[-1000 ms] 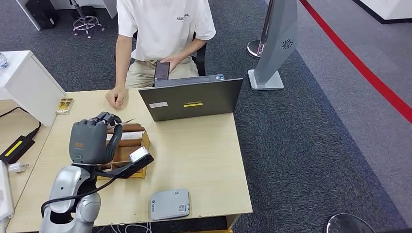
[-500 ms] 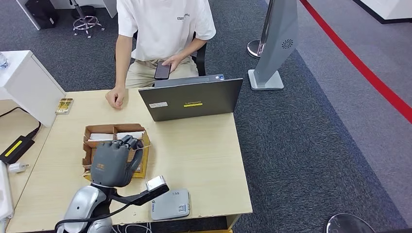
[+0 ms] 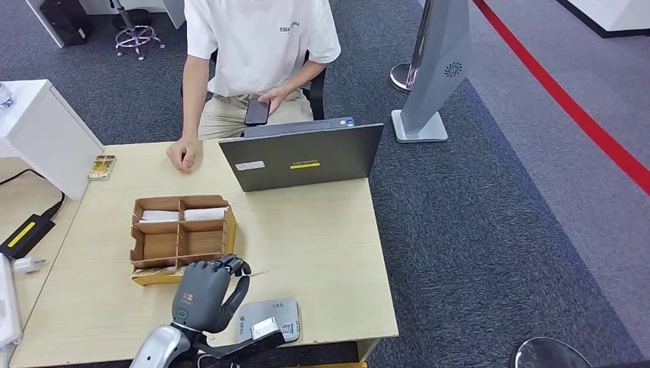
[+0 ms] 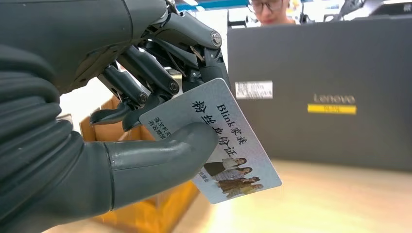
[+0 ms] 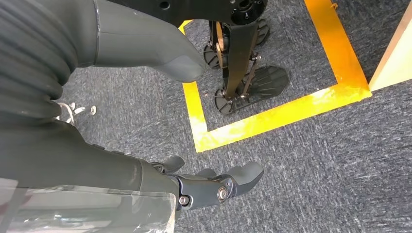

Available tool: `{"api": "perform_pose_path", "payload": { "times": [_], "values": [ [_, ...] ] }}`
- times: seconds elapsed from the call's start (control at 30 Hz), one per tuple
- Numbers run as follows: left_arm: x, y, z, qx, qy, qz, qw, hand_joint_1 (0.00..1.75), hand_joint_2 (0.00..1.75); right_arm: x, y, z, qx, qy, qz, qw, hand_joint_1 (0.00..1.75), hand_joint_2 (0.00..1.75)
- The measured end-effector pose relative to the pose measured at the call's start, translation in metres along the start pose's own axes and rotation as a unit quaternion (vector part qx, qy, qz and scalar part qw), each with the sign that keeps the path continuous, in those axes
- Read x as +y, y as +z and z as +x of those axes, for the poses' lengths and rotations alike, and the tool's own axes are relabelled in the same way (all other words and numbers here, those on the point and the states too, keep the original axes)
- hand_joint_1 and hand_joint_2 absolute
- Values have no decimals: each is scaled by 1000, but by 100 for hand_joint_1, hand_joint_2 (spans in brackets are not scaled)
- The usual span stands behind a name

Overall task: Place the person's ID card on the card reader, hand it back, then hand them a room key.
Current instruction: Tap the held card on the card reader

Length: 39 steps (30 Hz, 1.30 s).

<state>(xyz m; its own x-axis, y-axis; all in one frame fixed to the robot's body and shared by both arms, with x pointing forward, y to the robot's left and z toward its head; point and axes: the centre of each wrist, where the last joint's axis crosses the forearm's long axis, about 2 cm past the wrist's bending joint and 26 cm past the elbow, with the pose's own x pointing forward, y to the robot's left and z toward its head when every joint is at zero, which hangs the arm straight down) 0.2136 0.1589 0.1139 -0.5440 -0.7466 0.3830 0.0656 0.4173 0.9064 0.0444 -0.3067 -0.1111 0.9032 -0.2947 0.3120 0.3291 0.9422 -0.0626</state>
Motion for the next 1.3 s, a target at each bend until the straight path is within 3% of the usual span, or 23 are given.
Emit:
{"api": "perform_pose_path", "payload": {
  "times": [1.3],
  "values": [
    [-52,34,13,14,47,-84,995,175,175,1,0,-1,2,0,0,1000,0,175]
  ]
}}
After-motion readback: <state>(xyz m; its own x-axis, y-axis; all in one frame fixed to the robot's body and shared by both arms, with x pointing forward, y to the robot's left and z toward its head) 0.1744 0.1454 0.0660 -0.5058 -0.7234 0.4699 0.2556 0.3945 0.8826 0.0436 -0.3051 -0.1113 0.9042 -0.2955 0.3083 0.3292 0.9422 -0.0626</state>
